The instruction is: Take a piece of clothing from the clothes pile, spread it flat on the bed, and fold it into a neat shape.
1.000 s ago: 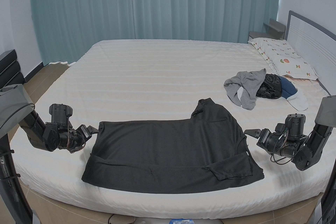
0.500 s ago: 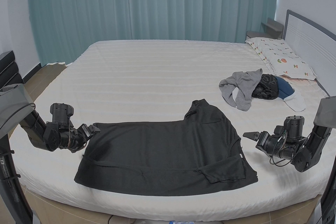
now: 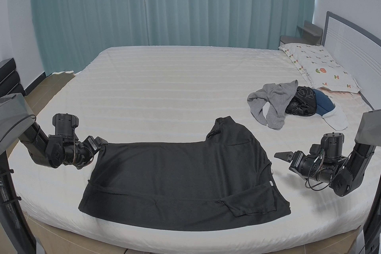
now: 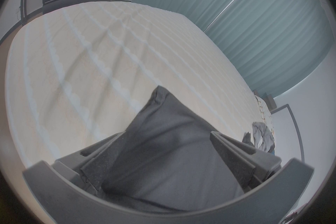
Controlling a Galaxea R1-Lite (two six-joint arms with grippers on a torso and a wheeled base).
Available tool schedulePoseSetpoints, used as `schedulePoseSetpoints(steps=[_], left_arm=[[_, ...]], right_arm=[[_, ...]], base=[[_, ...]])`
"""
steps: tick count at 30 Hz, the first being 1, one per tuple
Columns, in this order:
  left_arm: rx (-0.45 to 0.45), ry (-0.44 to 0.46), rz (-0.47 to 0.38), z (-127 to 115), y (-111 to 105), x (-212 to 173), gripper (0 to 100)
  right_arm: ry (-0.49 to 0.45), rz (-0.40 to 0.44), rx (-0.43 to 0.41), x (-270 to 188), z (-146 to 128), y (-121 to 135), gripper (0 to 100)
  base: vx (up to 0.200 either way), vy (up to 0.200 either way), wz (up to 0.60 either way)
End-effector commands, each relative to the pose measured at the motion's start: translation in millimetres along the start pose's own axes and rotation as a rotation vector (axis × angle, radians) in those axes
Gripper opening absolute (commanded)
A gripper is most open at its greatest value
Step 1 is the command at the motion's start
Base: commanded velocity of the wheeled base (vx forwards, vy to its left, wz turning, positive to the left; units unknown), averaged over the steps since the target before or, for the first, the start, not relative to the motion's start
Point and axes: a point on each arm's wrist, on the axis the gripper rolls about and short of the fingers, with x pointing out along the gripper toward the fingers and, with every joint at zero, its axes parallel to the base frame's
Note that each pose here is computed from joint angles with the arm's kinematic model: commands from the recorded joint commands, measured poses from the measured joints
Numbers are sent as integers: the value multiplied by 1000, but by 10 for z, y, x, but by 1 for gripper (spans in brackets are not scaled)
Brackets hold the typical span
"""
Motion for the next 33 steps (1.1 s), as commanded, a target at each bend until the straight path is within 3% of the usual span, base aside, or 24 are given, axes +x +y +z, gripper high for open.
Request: schedulePoseSetpoints(steps=[1, 7, 13, 20, 33], left_arm=[[-2, -22, -10, 98, -37, -20, 100], [15, 17, -7, 223, -124, 128, 100], [44, 57, -6, 262, -54, 504, 100], [85, 86, -116, 423, -26, 821, 100], [127, 61, -113, 509, 66, 954, 100]], right_arm=[[12, 1, -2, 10, -32, 9, 100], [20, -2, -4, 30, -55, 0, 100], [26, -7, -3, 38, -69, -14, 100], [36, -7, -4, 41, -95, -12, 100], [52, -13, -1, 37, -136, -21, 100]], base=[[0, 0, 0], [0, 0, 0], [0, 0, 0], [0, 0, 0], [0, 0, 0]])
